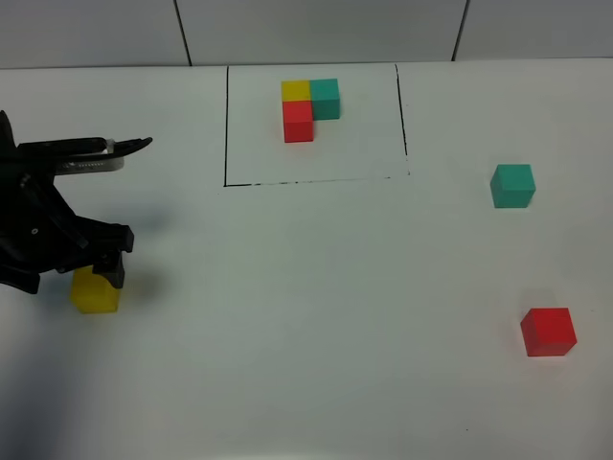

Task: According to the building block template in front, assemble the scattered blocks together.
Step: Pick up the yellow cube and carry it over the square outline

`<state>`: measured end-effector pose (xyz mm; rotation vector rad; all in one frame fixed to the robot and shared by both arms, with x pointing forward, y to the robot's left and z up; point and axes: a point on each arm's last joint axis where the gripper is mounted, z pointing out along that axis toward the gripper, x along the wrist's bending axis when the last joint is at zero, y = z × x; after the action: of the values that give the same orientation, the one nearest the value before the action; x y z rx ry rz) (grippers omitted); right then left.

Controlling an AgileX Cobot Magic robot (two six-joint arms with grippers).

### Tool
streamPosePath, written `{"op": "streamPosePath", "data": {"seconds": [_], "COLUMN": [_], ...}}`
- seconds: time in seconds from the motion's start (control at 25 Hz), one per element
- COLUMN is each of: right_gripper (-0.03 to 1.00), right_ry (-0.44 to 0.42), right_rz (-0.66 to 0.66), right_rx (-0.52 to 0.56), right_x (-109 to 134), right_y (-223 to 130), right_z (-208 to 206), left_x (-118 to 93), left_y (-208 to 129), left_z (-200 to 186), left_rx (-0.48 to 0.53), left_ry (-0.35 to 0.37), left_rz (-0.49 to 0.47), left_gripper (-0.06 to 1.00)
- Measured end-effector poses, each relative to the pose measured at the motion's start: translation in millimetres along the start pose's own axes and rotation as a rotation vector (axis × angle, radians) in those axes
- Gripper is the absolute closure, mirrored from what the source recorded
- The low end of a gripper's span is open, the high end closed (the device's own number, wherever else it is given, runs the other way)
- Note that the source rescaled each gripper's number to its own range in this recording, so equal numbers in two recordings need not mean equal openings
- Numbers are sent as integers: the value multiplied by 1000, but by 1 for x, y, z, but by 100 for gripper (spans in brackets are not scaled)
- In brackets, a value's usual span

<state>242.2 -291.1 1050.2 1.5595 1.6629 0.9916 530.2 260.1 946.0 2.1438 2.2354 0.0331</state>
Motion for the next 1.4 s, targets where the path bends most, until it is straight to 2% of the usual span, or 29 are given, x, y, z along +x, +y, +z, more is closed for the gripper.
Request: {"op": "streamPosePath", "data": {"seconds": [0.24,0.52,0.64,0.72,0.8,0.88,0.96,1.24,1.4], "right_gripper": [25,25,25,25,25,25,25,25,25], "right_ry": [0,1,1,1,1,1,1,1,1], "right_rz": [1,2,2,2,2,2,2,2,2], "right_rx": [0,0,0,0,0,0,0,0,0], "right_x": [0,0,0,0,0,0,0,0,0], "right_y": [0,0,0,0,0,0,0,0,0], "right_z": [0,0,0,0,0,0,0,0,0], "left_x": [-1,-1,-1,-1,-1,-1,-1,-2,-13], "left_y": [7,9,10,10,10,10,9,12,20], "left_z": [18,38,42,42,42,42,42,40,29], "left_rx": [-4,41,50,50,50,50,53,58,51], "left_ry": [0,9,11,11,11,11,11,12,7], "left_rz": [-24,-29,-29,-29,-29,-29,-29,7,150], "left_gripper": [-2,-2,3,12,28,57,93,94,94]}}
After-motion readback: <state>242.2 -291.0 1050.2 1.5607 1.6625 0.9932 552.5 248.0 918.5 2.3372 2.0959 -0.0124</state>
